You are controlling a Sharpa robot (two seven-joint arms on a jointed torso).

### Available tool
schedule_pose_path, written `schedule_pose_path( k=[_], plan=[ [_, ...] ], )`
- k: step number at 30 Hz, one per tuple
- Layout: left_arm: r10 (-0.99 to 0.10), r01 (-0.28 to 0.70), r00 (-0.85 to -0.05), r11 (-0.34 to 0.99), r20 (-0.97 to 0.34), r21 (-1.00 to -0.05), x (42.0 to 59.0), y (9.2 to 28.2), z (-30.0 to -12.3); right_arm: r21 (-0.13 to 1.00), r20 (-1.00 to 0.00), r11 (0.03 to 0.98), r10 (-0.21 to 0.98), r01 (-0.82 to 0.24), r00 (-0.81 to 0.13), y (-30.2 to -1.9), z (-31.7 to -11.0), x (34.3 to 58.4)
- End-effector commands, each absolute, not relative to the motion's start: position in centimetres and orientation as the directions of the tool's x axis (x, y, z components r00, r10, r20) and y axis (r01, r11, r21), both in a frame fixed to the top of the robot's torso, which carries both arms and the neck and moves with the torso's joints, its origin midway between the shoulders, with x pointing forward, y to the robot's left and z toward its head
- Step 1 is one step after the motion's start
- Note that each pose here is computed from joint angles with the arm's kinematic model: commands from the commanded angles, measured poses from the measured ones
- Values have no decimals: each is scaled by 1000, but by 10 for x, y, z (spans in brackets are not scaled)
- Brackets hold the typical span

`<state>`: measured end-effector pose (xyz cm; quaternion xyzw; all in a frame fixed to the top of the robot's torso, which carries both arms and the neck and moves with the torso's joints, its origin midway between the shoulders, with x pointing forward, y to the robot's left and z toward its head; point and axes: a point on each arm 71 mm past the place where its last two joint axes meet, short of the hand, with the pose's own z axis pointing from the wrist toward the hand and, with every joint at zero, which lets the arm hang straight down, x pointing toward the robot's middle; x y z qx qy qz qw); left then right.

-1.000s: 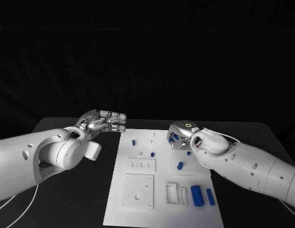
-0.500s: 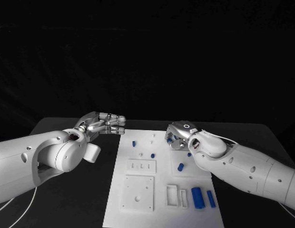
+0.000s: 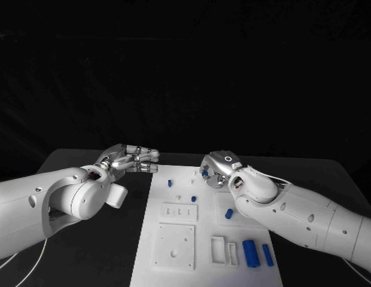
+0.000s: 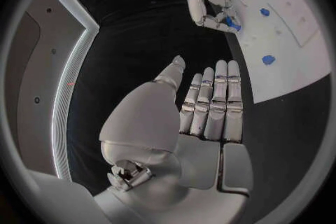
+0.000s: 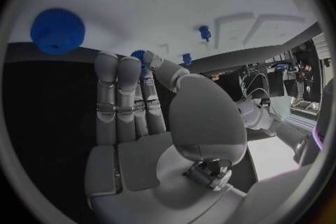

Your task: Assemble the parts on the task board

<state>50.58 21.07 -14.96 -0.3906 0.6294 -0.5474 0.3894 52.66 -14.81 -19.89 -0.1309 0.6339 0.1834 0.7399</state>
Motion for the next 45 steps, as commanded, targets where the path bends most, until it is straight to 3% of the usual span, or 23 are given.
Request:
schedule_pose_path(
  k=[1,21,45],
  plan=[
    [-909,-61,-413,93,-60,-994,506,207,-148,31,-978,910,113,-414,176,-146,-195,529],
    [-901,-57,-429,96,-62,-994,506,200,-147,38,-975,908,126,-418,185,-124,-194,538],
    [-901,-63,-430,99,-63,-993,507,200,-148,18,-986,913,84,-408,145,-130,-198,540]
  ],
)
